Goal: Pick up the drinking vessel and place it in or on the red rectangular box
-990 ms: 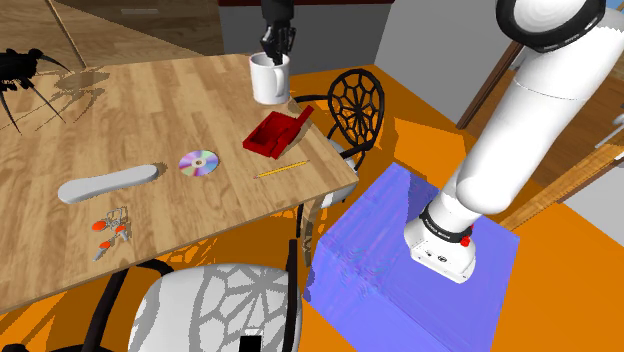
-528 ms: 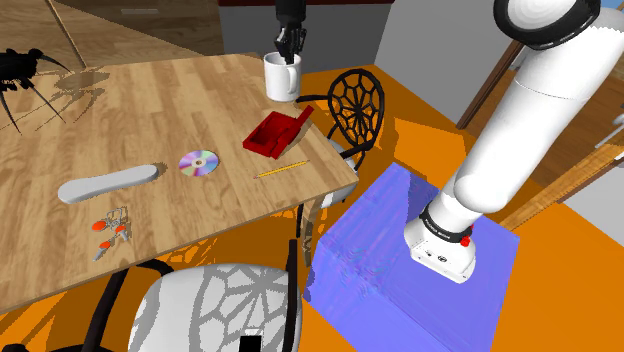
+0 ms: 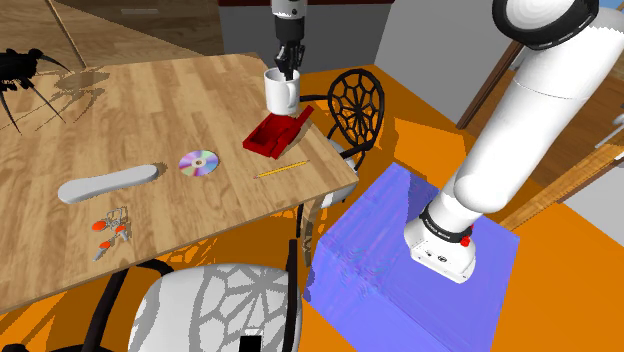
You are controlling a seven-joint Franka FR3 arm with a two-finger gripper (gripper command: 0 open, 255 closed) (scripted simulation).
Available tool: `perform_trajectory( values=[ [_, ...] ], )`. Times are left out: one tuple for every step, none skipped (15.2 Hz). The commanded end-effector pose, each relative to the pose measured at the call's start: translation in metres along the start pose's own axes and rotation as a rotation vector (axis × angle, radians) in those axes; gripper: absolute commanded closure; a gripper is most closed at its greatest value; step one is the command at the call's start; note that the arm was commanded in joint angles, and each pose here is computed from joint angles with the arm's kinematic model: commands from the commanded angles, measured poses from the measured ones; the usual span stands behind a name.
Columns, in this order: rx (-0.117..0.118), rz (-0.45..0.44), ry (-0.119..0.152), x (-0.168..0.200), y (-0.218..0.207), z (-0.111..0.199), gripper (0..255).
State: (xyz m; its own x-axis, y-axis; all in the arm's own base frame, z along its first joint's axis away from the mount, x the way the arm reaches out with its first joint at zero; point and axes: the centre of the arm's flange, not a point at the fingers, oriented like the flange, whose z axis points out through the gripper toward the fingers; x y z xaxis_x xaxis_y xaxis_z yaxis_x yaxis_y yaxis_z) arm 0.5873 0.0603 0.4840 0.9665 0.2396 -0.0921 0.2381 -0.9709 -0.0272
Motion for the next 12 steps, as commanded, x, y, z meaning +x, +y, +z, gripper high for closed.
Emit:
perform_trajectory(
  values=[
    [0.0, 0.0, 0.001, 0.001, 0.0, 0.01, 255],
    [0.0, 0.0, 0.001, 0.001, 0.001, 0.015, 255],
    [0.0, 0.0, 0.001, 0.002, 0.001, 0.021, 255],
    [0.0, 0.0, 0.001, 0.002, 0.001, 0.026, 255],
    [0.0, 0.0, 0.001, 0.003, 0.001, 0.031, 255],
    [0.0, 0.0, 0.001, 0.003, 0.001, 0.035, 255],
    [0.0, 0.0, 0.001, 0.003, 0.001, 0.035, 255],
    [0.0, 0.0, 0.001, 0.003, 0.001, 0.035, 255],
    [0.0, 0.0, 0.001, 0.003, 0.001, 0.035, 255],
    [0.0, 0.0, 0.001, 0.003, 0.001, 0.035, 255],
    [0.0, 0.0, 0.001, 0.003, 0.001, 0.035, 255],
    [0.0, 0.0, 0.001, 0.003, 0.001, 0.035, 255]
  ],
)
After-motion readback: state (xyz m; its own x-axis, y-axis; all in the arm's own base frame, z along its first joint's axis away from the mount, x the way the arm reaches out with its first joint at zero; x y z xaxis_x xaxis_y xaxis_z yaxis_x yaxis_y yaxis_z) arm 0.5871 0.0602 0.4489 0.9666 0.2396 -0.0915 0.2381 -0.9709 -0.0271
